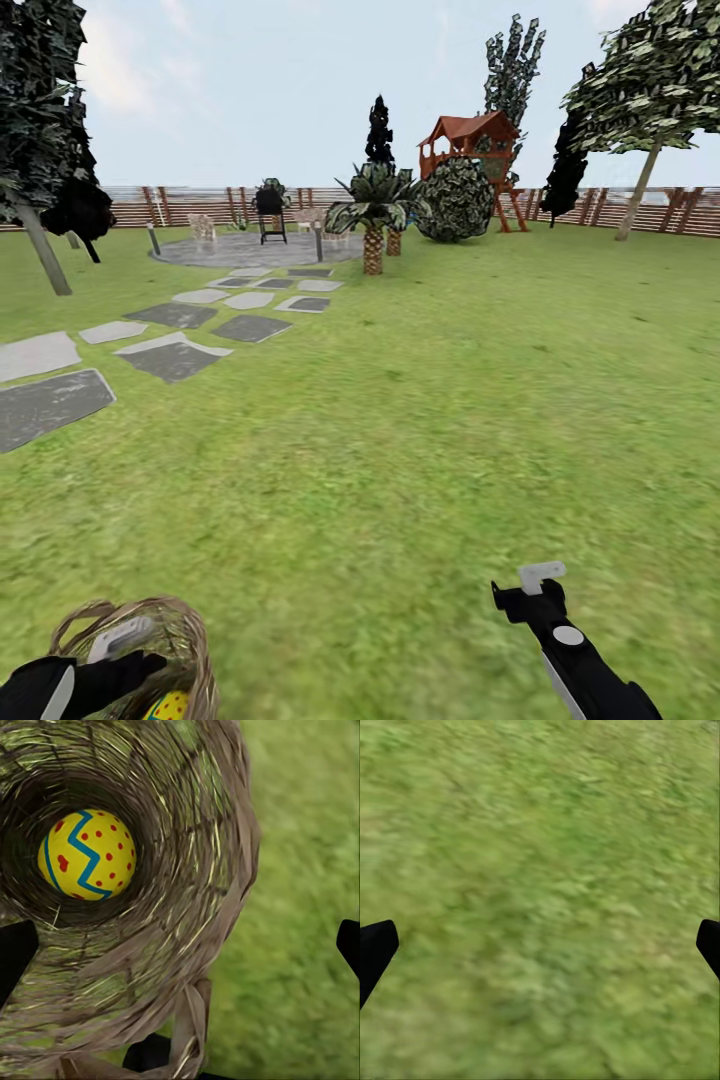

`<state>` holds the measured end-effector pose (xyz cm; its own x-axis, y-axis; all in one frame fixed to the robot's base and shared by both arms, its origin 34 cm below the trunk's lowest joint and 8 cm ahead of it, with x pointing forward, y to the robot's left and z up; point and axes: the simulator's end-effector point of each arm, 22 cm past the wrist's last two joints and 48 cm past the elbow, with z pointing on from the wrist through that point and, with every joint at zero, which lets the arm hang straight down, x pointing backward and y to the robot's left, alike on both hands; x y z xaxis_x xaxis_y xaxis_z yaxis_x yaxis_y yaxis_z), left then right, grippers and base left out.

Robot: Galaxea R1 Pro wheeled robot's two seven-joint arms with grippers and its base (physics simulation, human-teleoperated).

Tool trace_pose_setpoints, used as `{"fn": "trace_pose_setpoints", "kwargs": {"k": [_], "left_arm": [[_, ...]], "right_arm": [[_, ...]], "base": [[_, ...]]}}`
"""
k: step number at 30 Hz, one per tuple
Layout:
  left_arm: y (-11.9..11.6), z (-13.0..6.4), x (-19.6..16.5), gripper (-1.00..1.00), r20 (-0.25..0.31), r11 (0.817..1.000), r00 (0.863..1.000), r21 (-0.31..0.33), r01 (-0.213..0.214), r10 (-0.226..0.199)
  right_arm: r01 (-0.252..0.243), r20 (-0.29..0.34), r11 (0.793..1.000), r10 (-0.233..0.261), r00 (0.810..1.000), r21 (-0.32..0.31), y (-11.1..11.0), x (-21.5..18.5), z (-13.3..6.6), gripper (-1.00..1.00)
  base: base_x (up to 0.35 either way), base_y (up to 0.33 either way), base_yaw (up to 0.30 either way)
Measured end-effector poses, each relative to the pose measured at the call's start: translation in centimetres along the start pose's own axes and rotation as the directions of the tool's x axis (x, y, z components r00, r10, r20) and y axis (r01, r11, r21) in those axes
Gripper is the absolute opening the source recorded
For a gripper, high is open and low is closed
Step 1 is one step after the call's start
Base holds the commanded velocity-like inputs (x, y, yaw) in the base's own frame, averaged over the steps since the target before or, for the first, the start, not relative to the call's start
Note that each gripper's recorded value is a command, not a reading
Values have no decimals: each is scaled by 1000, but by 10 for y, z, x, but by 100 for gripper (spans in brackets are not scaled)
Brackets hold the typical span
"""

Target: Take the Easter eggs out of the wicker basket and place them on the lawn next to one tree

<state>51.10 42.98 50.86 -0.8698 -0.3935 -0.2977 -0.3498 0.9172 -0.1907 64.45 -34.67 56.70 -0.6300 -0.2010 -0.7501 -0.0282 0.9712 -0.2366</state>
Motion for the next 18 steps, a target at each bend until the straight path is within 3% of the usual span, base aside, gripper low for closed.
{"fn": "trace_pose_setpoints", "kwargs": {"k": [18], "left_arm": [[-2,1,0,100,3,1000,1000,4,-1,1]], "right_arm": [[0,2,1000,0,1000,-1,1,-1,0,100]], "base": [[2,21,0]]}}
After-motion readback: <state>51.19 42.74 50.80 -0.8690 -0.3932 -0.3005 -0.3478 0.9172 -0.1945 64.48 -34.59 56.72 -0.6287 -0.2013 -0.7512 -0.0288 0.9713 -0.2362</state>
